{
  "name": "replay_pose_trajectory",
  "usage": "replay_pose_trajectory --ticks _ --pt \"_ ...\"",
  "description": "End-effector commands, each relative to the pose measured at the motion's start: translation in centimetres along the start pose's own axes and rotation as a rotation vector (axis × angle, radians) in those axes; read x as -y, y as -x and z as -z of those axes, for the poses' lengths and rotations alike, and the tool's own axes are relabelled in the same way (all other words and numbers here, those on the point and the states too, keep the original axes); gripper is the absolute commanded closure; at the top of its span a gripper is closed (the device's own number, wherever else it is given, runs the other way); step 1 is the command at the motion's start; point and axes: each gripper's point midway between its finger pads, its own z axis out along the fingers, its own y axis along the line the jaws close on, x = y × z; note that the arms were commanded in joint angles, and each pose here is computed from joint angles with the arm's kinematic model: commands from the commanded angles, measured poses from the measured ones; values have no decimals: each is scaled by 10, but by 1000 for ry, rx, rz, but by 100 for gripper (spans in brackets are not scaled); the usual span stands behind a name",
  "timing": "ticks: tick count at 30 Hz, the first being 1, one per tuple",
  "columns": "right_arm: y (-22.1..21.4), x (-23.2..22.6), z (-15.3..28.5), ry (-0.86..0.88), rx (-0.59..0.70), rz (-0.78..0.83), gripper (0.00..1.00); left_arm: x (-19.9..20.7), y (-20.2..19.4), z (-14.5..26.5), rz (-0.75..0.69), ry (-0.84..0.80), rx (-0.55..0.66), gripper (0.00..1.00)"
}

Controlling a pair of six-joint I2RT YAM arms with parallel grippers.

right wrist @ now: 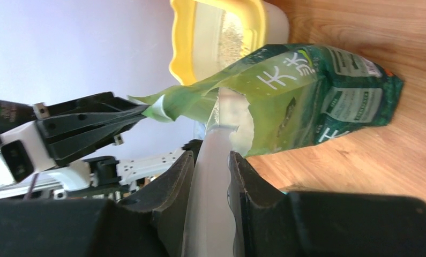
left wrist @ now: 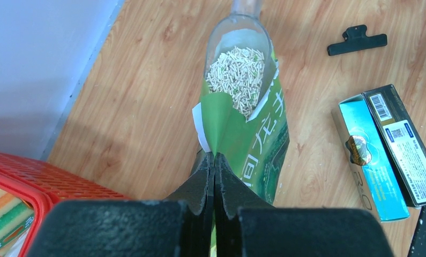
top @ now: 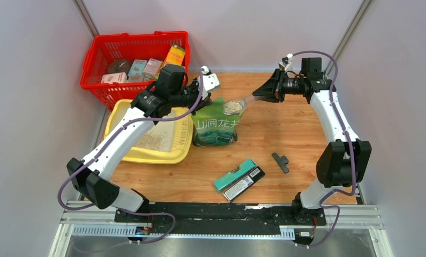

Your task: Fill the litter box with clean litter

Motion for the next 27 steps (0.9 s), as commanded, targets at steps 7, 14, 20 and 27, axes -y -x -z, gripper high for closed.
replay_pose_trajectory --ticks 7,14,20,27 --pt "27 -11 19 213 -11 -38 100 -12 43 25 -91 67 118 100" --pt "22 2 24 232 -36 -54 100 -16 42 25 -108 81 109 100" --pt "21 10 30 234 -33 -50 100 -16 43 26 -108 81 101 100" --pt "17 29 30 243 -51 -105 100 -20 42 23 -105 87 90 100"
